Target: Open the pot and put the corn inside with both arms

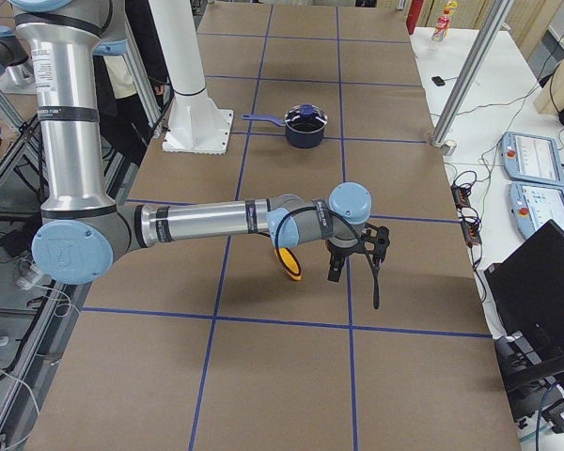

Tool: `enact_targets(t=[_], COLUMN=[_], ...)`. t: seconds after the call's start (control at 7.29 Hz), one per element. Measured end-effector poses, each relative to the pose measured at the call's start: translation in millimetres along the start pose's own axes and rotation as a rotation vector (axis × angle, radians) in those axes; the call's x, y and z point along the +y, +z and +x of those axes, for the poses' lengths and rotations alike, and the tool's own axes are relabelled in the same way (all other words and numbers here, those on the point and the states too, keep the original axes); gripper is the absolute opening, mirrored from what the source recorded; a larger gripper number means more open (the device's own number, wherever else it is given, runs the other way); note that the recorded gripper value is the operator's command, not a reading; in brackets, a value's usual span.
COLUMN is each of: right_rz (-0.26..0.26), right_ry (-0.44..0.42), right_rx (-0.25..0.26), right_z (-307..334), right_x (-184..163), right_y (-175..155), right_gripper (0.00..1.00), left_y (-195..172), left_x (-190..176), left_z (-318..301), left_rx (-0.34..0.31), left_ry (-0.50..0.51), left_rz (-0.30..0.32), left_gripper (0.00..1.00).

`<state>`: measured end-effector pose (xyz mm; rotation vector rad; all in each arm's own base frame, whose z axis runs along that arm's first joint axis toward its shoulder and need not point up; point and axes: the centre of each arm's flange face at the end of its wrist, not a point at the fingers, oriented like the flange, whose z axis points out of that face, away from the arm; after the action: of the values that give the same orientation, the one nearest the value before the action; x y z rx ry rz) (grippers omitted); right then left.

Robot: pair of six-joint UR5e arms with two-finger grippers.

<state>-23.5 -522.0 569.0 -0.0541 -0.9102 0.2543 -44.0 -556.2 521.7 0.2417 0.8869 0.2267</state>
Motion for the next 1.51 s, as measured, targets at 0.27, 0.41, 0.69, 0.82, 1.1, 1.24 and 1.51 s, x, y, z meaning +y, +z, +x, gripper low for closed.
enact_targets(t=[0.27, 0.41, 0.69, 0.82, 1.1, 1.24, 1.51], right_rz=[-0.019, -0.022, -0.033, -0.039, -0.033, -0.042, -0.079], right_ry=[0.032, 0.047, 0.055, 0.058, 0.043, 0.030, 0.009], right_rx=[0.015, 0.029, 0.060, 0.071, 0.083, 0.088, 0.096], right_z=[-10, -15, -20, -23, -37, -43, -45], right_x=[18, 27, 42, 48, 57, 63, 78], right_y=[12, 18, 32, 41, 58, 66, 83], right_gripper=[1.00, 1.00, 1.00, 1.00, 1.00, 1.00, 1.00], left_y=[2, 7, 17, 21, 34, 44, 66], left_x=[-32, -43, -64, -72, -84, -86, -81], left_z=[65, 112, 209, 254, 343, 390, 473], left_rx=[0.018, 0.036, 0.080, 0.095, 0.113, 0.118, 0.123], left_ry=[-0.062, -0.103, -0.191, -0.233, -0.308, -0.345, -0.396], left_rz=[0.008, 0.004, -0.007, -0.010, -0.014, -0.016, -0.022], left_gripper=[0.98, 0.98, 0.98, 0.98, 0.98, 0.98, 0.98])
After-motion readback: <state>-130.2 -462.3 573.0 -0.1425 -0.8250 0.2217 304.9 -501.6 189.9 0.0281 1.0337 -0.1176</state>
